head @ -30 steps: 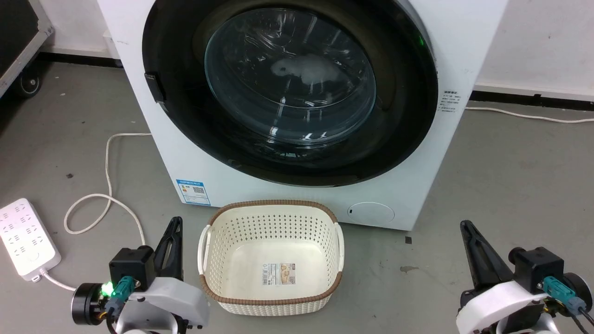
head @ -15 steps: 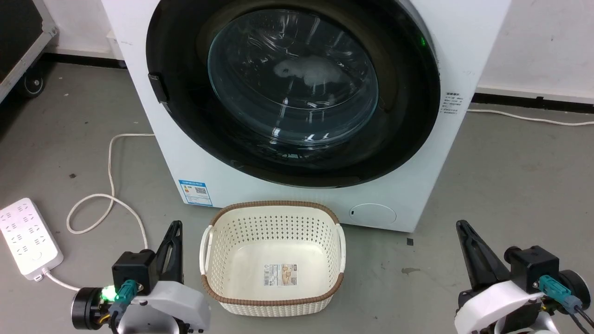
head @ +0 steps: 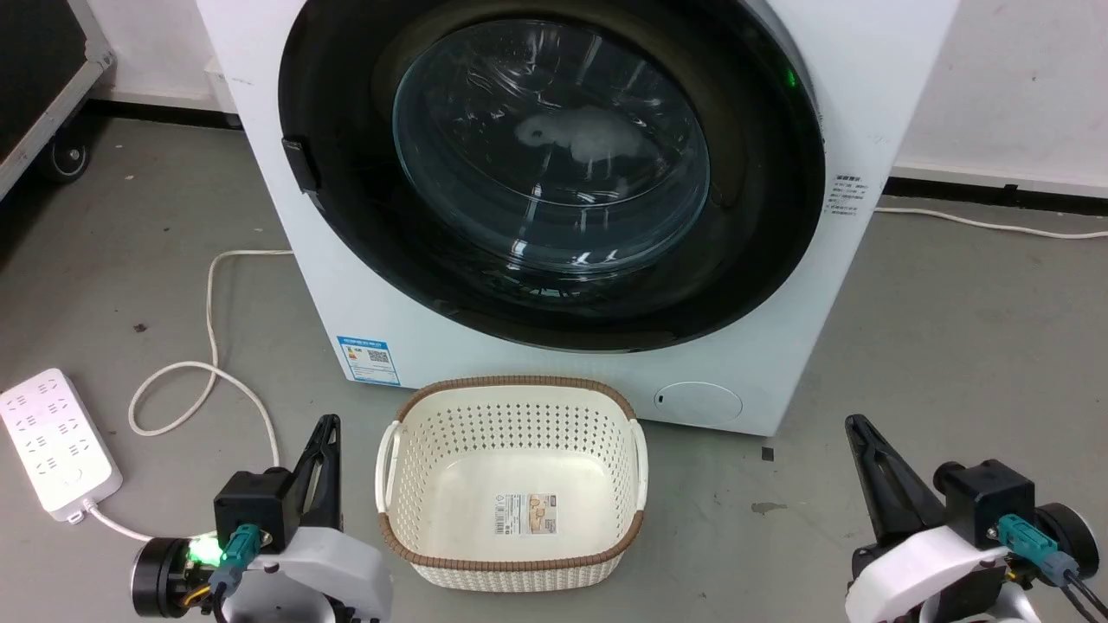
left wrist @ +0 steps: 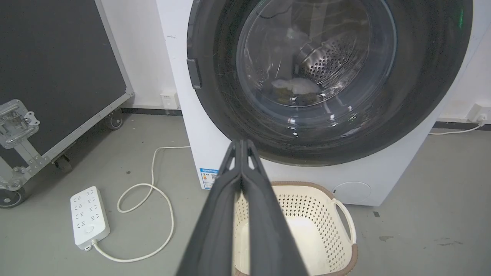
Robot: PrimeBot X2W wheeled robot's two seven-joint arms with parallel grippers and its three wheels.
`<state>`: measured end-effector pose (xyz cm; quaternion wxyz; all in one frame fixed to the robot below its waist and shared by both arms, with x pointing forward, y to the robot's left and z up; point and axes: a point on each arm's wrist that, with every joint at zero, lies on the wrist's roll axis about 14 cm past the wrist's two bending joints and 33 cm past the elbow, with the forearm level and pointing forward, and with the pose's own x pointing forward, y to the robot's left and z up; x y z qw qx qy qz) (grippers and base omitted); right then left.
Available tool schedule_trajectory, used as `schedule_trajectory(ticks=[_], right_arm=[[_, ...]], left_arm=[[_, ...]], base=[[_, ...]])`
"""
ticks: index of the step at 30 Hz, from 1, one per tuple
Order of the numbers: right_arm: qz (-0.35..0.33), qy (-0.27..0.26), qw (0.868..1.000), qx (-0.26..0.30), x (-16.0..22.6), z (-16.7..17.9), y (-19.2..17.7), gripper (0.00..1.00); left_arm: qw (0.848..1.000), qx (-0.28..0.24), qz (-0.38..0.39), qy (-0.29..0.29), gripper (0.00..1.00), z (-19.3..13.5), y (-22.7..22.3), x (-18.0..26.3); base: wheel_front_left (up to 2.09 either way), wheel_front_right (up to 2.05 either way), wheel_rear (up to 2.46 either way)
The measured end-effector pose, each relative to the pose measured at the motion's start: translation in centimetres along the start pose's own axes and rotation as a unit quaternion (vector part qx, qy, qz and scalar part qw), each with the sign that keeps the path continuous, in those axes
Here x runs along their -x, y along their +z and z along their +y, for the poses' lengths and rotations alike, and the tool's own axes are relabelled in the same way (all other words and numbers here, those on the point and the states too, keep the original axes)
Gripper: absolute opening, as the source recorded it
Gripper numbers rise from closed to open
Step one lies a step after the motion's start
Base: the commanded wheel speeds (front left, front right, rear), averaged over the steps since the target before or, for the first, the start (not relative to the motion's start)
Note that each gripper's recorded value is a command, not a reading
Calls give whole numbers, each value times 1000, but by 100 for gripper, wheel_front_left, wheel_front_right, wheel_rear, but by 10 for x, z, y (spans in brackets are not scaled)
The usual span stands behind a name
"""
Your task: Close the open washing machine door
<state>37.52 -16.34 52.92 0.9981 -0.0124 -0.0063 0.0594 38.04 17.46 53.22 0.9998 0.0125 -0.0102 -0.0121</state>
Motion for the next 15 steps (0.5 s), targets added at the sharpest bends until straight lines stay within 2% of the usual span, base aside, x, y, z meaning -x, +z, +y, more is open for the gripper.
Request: schedule_trajectory(ticks=[15], right_arm=[[2,7,1000,8,-1,5,3,0]], left_arm=[[1000,-10,6,10,0,2,-1,5]], base=[[0,0,0]])
